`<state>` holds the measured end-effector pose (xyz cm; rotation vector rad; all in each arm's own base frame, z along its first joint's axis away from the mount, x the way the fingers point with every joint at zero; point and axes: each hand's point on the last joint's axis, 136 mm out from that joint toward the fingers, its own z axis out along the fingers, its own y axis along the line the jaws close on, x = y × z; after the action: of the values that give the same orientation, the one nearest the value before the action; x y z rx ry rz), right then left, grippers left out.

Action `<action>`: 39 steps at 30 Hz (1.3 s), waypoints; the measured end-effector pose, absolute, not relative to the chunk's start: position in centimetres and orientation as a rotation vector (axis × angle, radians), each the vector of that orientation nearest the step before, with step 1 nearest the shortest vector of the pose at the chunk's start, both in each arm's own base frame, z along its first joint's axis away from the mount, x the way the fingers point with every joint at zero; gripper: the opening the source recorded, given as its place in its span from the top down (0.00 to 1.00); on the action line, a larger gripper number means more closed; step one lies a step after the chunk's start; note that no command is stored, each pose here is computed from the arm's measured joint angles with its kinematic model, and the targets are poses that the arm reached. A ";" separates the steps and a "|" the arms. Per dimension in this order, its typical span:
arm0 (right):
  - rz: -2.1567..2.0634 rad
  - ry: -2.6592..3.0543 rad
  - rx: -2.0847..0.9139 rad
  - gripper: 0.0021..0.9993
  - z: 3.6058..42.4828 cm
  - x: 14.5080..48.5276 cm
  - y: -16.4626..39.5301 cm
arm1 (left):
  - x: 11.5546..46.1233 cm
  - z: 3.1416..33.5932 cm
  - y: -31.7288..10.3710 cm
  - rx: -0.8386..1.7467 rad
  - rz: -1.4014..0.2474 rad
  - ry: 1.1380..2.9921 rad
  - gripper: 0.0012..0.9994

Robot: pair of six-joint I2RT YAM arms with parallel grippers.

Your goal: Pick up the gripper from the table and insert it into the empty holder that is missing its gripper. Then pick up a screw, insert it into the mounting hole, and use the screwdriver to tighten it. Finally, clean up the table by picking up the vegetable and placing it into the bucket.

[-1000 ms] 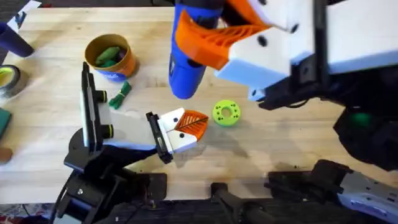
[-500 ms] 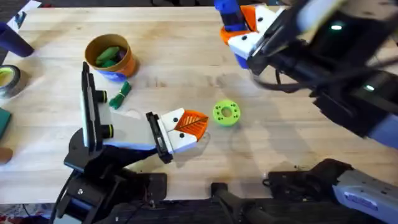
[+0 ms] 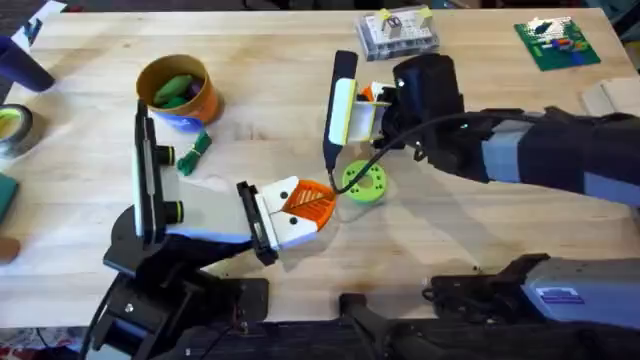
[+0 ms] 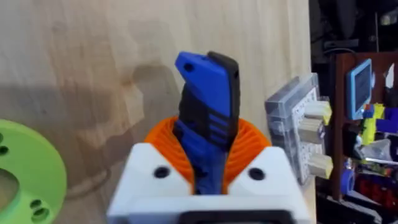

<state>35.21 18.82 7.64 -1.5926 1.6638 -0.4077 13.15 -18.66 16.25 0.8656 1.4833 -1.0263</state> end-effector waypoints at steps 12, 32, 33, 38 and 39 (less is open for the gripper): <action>-0.403 1.839 -1.311 0.00 8.4 35.0 19.2 | 13.3 16.3 -18.6 0.860 -1.021 1.485 0.99; 0.382 2.075 -0.605 0.00 21.5 24.9 18.3 | 13.3 16.3 -18.6 0.860 -1.021 1.485 0.99; 0.452 2.066 -0.590 0.00 22.2 24.0 18.6 | 13.3 16.3 -18.6 0.860 -1.021 1.485 0.99; 0.754 1.992 -0.503 0.00 26.2 20.3 19.2 | 13.3 16.3 -18.6 0.860 -1.021 1.485 0.99; 0.792 1.986 -0.486 0.00 26.7 19.8 19.1 | 13.3 16.2 -18.6 0.859 -1.021 1.486 0.99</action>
<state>19.75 19.14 26.66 -0.4857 1.9858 0.7922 13.28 -18.60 16.25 0.8595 1.4856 -1.0206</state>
